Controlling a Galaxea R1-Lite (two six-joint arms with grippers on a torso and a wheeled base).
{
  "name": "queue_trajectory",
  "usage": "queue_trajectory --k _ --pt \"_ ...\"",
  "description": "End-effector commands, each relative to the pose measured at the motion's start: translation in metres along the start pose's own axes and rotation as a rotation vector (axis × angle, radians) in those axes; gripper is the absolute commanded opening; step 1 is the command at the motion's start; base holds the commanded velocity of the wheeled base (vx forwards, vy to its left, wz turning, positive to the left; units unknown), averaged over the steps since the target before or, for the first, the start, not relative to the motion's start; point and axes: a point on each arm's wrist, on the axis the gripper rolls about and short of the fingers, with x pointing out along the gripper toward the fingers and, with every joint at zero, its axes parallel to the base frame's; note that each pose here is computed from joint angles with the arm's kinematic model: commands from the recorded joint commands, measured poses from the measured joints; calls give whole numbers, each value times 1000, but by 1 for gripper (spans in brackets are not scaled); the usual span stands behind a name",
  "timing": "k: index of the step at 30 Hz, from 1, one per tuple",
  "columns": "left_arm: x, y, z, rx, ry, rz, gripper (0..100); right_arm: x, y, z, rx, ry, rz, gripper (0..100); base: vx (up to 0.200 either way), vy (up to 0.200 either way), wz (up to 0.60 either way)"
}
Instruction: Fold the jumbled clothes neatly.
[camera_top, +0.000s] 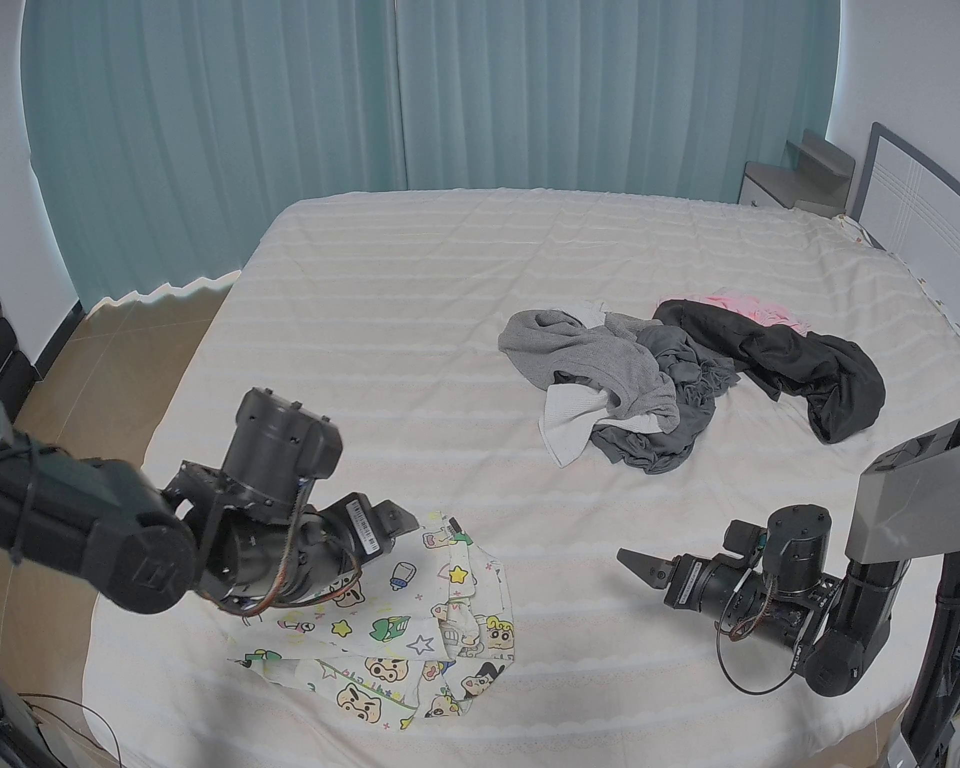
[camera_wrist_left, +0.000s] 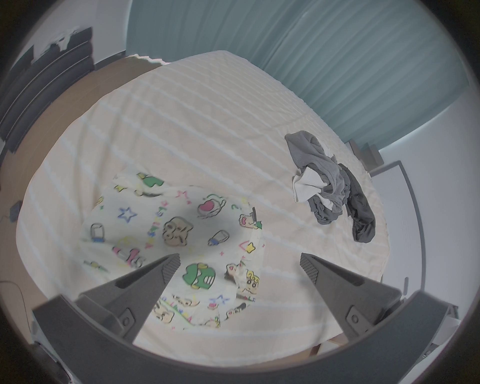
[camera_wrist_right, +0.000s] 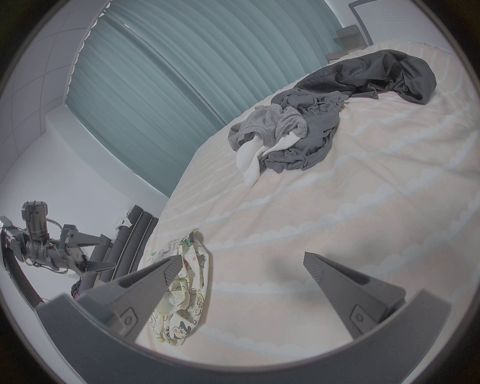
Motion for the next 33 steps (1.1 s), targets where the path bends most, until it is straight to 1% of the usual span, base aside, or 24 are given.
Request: queue_trajectory --k 1,2,4,8,10,11,12,16,19,23,26,29,30,33 --pt "-36 15 -3 -58 -35 -37 100 0 2 -4 -1 11 9 100 -200 0 0" --pt "-49 28 -8 -86 -49 -50 100 0 7 -7 -6 21 27 100 -200 0 0" --pt "-55 37 -11 -101 -64 -63 100 1 10 -9 -11 29 36 100 -200 0 0" --pt "-61 51 -18 -113 -89 -87 100 1 13 -11 -16 32 45 100 -200 0 0" --pt "-61 51 -18 -113 -89 -87 100 1 13 -11 -16 32 45 100 0 0 0" --pt "-65 59 -24 -116 -98 -108 100 1 13 -11 -16 31 44 100 0 0 0" --pt "-66 61 -25 -117 -102 -113 100 1 13 -11 -16 30 42 100 0 0 0" --pt "-65 61 -25 -124 -123 -142 100 2 14 -11 -19 32 45 100 0 0 0" --pt "-64 62 -18 -147 -150 -158 100 4 17 -14 -26 36 56 100 0 0 0" --pt "-69 68 -14 -164 -128 -197 100 4 26 -16 -39 38 87 100 0 0 0" --pt "-75 73 -10 -183 -123 -229 100 11 39 -16 -52 26 119 100 0 200 0" --pt "-77 76 -5 -196 -131 -240 100 15 47 -16 -62 25 126 100 0 200 0" --pt "-77 77 -3 -204 -136 -240 100 20 58 -13 -69 39 135 100 0 200 0" --pt "-76 79 -2 -209 -137 -229 100 33 70 -8 -73 74 128 100 0 200 0"
